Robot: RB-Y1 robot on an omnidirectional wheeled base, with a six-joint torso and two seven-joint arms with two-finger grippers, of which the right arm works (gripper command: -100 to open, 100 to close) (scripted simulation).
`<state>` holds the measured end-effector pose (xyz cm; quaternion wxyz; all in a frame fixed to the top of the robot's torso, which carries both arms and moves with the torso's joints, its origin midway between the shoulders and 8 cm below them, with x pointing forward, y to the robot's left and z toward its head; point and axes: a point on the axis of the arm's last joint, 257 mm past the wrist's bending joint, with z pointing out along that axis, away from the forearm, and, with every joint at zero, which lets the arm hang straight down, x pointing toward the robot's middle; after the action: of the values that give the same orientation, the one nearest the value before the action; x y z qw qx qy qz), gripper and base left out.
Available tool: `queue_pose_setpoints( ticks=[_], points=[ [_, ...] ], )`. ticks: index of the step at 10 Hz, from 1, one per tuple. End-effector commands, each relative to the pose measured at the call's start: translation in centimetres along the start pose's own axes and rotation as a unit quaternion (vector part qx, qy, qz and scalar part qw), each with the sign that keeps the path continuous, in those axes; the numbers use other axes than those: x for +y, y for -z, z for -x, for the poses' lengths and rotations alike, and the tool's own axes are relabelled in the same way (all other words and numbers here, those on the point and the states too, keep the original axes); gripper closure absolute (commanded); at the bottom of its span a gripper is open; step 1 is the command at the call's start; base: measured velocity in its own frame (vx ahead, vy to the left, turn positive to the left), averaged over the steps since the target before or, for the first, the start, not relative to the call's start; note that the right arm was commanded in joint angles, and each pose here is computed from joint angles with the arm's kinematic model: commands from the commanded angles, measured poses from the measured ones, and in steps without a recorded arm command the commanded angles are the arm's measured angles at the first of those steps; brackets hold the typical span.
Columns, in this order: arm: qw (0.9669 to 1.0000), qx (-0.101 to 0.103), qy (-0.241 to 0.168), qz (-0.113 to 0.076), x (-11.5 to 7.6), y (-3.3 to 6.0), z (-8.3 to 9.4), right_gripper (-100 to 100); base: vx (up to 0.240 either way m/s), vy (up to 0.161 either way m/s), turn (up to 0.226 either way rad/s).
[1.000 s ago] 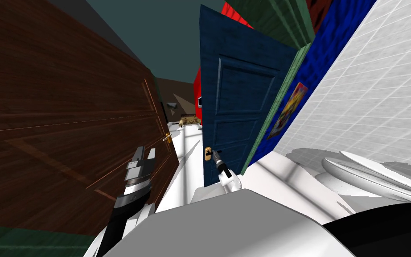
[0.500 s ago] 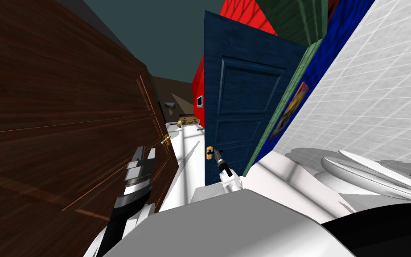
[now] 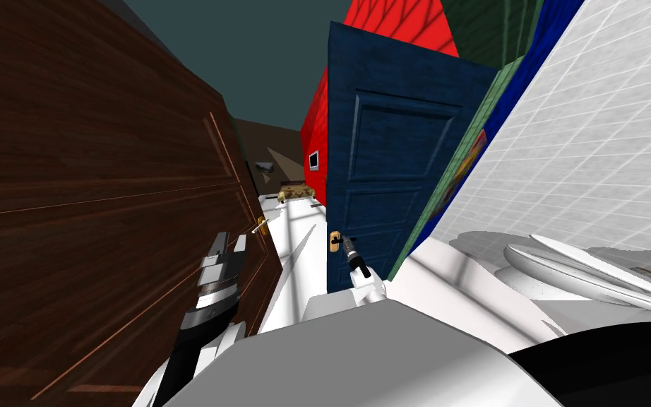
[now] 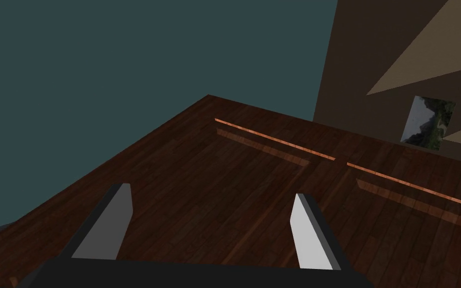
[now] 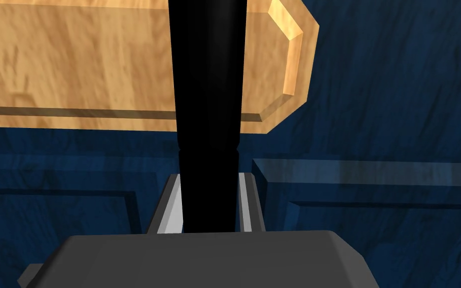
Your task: Push the door open
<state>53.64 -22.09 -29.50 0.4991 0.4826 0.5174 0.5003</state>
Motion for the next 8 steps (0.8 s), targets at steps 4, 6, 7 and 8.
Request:
queue_pose_setpoints(
  ticks=[4, 6, 7, 8],
  points=[
    [0.9995, -0.03, 0.002, 0.005, 0.5, -0.46, 3.2, 100, 0.108, 0.096, -0.071],
    [0.9991, -0.042, -0.001, 0.004, 0.4, -0.54, 4.1, 100, 0.119, 0.098, -0.063],
    [0.9988, -0.049, -0.003, 0.003, 0.4, -0.57, 4.7, 100, 0.182, 0.125, -0.124],
    [0.9985, -0.055, -0.005, 0.003, 0.3, -0.6, 5.1, 100, 0.193, 0.147, -0.084]
  ],
)
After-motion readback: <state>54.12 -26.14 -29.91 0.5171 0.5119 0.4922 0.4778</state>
